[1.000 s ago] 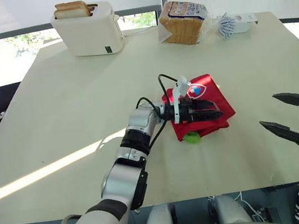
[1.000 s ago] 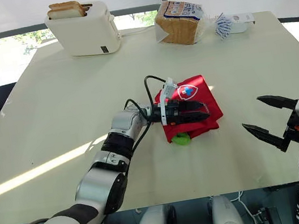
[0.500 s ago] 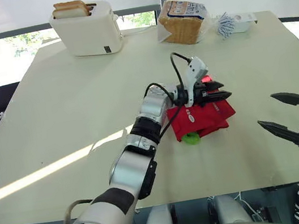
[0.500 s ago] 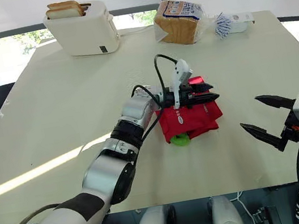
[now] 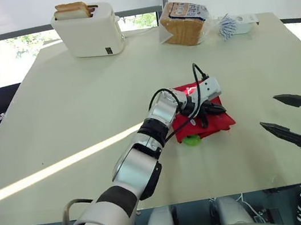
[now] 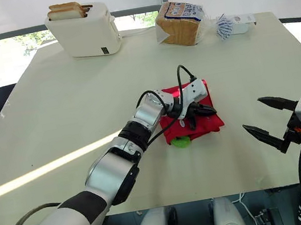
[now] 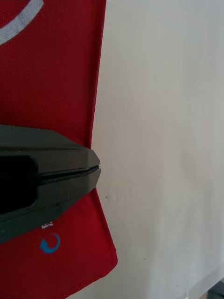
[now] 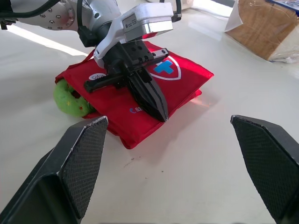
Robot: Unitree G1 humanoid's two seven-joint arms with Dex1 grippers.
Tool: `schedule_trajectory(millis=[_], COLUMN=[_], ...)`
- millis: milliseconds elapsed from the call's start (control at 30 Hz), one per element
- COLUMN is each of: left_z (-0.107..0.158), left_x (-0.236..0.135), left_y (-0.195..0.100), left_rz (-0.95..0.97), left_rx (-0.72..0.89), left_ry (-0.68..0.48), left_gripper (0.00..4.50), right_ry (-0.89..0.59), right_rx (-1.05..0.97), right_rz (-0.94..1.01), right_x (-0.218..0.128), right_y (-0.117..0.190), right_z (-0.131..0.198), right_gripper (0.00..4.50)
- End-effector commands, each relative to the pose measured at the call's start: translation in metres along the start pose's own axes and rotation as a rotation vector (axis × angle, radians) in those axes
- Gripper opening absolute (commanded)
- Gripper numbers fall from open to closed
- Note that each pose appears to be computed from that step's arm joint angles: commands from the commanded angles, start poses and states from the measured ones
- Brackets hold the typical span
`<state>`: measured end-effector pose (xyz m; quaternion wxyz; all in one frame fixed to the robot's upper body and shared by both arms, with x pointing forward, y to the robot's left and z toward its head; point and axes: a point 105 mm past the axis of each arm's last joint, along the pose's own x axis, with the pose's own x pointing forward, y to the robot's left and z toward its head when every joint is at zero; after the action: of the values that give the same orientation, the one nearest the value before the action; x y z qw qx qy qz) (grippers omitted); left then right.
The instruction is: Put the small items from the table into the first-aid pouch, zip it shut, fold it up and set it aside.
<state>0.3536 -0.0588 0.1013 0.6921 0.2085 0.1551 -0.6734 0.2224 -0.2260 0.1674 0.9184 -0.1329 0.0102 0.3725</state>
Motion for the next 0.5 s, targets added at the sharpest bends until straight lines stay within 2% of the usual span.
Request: schedule_trajectory(millis=[33,133,200,300,367,467,500], left_z=[-0.027,0.014,0.033,0.044,0.054,0.052,0.048], left_x=[0.004,-0.015,-0.033,-0.06,-0.101,-0.134,-0.142], left_y=[-0.014,-0.007,-0.001,0.005,0.011,0.002,-0.003], left_rz=[-0.056,-0.048,-0.012,0.042,0.103,0.116,0.107], left_rx=[-0.066,-0.057,-0.039,-0.005,0.016,0.059,0.069], left_ry=[-0.002,-0.246,-0.355,-0.42,-0.491,-0.516,-0.509], left_gripper=[0.05,0.05,0.05,0.05,0.05,0.05,0.02], right_ry=[-0.014,-0.008,-0.001,0.01,-0.01,-0.006,0.002], right_rx=[-0.031,-0.014,-0.009,0.038,0.083,0.097,0.086], right_rz=[0.008,-0.004,-0.007,-0.005,-0.013,-0.005,-0.007], right_x=[0.001,0.002,0.003,0.007,0.014,0.019,0.022], right_y=[0.001,-0.002,-0.004,-0.004,-0.01,-0.014,-0.017], right_z=[0.006,0.003,0.001,-0.003,-0.003,-0.006,-0.008], right_gripper=[4.5,4.5,4.5,4.5,4.5,4.5,4.25])
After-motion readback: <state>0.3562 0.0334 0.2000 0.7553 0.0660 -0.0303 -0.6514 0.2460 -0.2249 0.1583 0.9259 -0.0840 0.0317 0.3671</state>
